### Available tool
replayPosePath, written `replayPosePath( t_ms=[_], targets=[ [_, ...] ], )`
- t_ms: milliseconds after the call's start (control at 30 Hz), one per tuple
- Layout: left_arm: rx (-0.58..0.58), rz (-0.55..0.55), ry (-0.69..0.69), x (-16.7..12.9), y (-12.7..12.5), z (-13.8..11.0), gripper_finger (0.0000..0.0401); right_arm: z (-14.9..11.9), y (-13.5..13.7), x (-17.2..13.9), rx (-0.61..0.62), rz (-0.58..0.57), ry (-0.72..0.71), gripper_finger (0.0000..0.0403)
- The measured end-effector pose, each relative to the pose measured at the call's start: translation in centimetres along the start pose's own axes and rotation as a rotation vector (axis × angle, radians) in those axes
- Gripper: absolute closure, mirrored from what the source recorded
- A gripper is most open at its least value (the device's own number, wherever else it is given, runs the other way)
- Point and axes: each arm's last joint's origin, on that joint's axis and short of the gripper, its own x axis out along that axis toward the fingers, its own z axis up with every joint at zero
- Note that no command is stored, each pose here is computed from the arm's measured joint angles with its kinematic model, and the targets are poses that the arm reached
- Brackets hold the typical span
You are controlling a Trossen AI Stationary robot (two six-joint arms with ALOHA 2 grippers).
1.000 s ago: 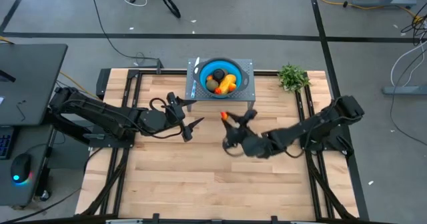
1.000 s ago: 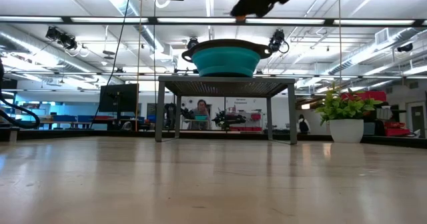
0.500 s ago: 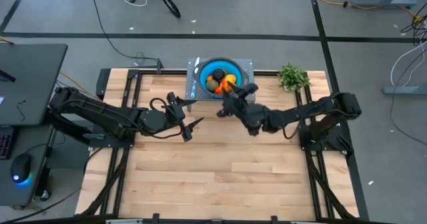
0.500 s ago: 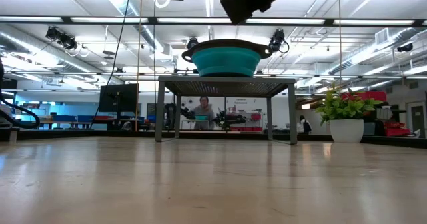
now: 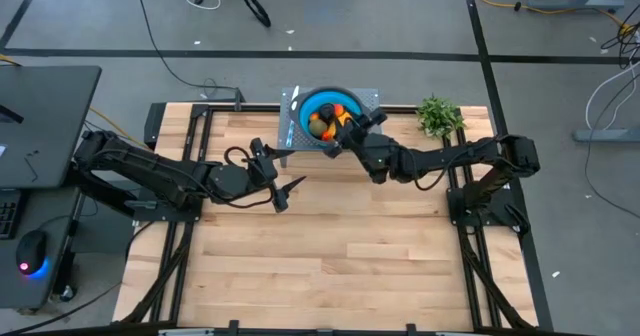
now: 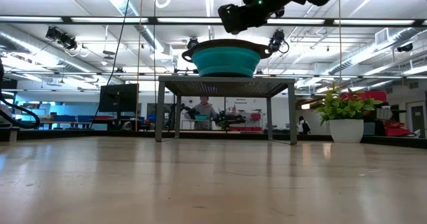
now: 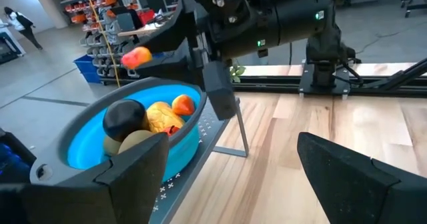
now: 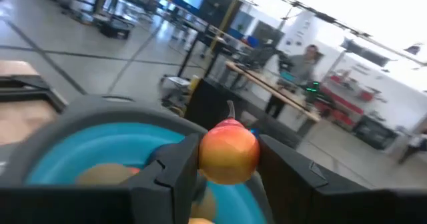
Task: Pick & Place Fruit
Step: Put the orange pear into the blue strainer bowl
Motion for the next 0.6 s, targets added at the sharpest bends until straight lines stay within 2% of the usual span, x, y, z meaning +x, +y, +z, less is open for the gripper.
replayPosePath(
  t_ms=[333, 600],
  targets=[
    [0.009, 0.0, -0.001, 0.0, 0.0, 0.0, 0.0061, -1.5, -0.3, 1.3, 0.029, 0.073, 0.067, 0.0246],
    [0.009, 0.0, -0.001, 0.0, 0.0, 0.0, 0.0061, -1.5, -0.5, 1.4, 0.036, 0.073, 0.068, 0.0246]
  ],
)
